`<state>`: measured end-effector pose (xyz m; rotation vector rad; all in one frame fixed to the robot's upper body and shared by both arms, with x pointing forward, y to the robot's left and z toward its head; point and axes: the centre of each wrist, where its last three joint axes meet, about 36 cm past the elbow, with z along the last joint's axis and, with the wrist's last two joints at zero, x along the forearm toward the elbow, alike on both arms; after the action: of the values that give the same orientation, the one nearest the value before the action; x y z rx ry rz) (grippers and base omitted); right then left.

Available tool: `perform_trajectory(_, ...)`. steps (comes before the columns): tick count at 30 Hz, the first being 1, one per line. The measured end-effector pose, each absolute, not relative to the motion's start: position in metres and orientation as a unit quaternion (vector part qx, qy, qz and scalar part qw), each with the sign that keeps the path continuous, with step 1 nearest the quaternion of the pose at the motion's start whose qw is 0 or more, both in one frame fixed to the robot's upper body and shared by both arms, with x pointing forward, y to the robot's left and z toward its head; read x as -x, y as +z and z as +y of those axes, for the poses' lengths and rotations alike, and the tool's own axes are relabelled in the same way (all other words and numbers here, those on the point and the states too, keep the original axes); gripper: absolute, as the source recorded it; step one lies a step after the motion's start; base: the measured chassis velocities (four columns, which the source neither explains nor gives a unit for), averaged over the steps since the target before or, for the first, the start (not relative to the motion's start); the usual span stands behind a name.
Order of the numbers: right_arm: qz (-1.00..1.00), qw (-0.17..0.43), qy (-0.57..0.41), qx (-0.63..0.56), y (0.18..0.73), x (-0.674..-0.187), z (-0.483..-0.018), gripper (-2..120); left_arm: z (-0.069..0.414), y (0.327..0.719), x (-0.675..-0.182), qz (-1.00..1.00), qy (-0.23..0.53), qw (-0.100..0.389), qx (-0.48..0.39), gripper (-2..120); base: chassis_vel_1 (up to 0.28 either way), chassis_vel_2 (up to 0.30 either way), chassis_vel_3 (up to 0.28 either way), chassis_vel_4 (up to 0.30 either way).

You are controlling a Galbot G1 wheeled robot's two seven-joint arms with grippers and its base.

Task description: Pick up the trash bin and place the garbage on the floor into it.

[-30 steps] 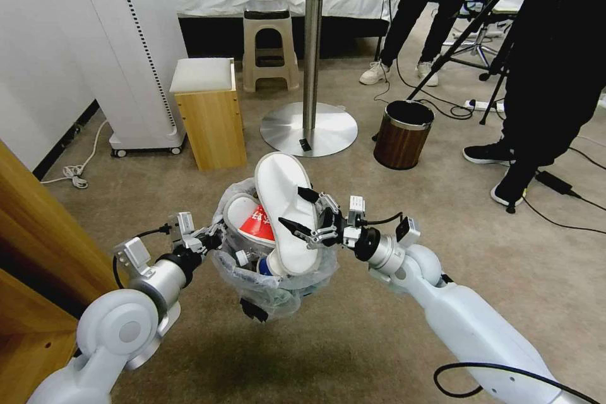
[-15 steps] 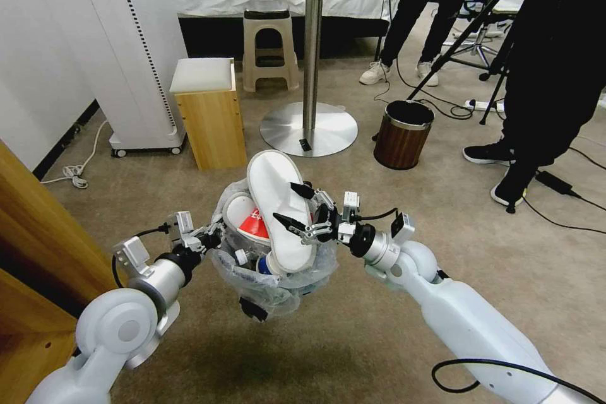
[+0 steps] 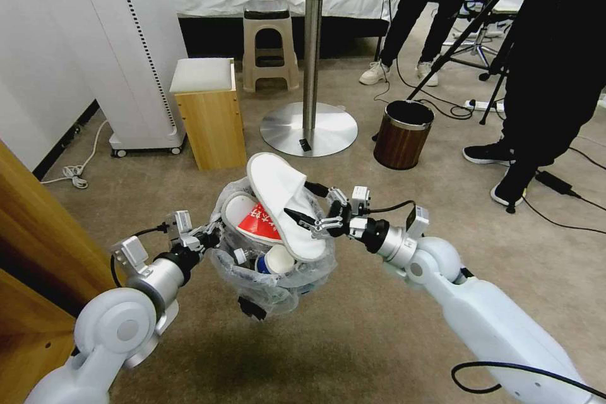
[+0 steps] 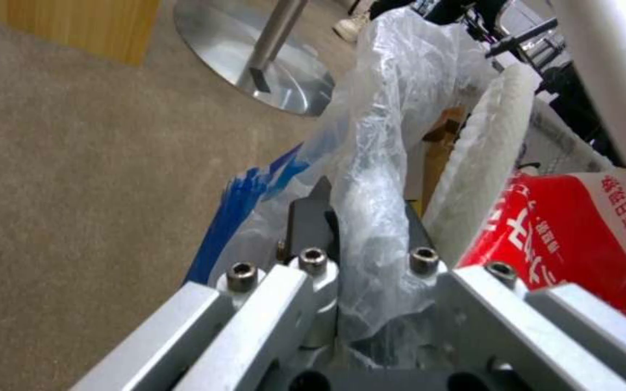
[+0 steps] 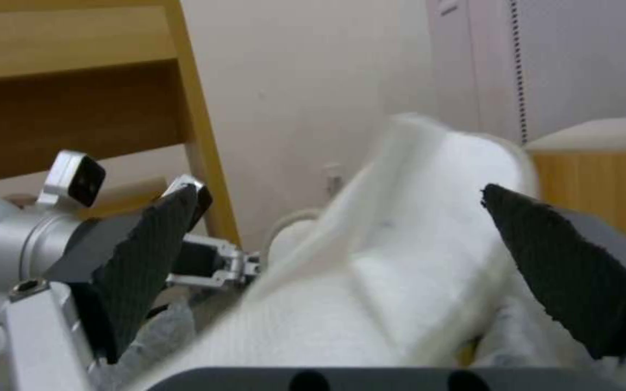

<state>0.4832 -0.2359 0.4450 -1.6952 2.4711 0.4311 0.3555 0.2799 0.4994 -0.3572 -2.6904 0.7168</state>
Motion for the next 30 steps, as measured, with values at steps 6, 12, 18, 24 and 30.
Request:
perform_trajectory(6, 0.817, 0.062, 0.123, 0.56, 0.45, -0.483, -0.252, 100, 0.279, 0.5, -0.355, -0.945, 0.252, 0.166, 0.128, 3, 0.0, 0.0, 0.0, 0.0)
perform_trajectory(12, 0.816, 0.07, 0.12, 0.561, 0.454, -0.48, -0.26, 100, 0.278, 0.501, -0.354, -0.945, 0.251, 0.165, 0.128, 3, 0.0, 0.0, 0.0, 0.0)
perform_trajectory(18, 0.819, 0.073, 0.109, 0.558, 0.451, -0.479, -0.263, 100, 0.278, 0.503, -0.353, -0.945, 0.252, 0.162, 0.128, 3, 0.0, 0.0, 0.0, 0.0)
perform_trajectory(24, 0.82, 0.109, 0.133, 0.545, 0.456, -0.481, -0.267, 100, 0.281, 0.503, -0.35, -0.946, 0.252, 0.162, 0.121, 3, 0.0, 0.0, 0.0, 0.0)
perform_trajectory(30, 0.834, 0.157, 0.161, 0.504, 0.474, -0.483, -0.271, 100, 0.285, 0.506, -0.347, -0.947, 0.255, 0.162, 0.106, 3, 0.0, 0.0, 0.0, 0.0)
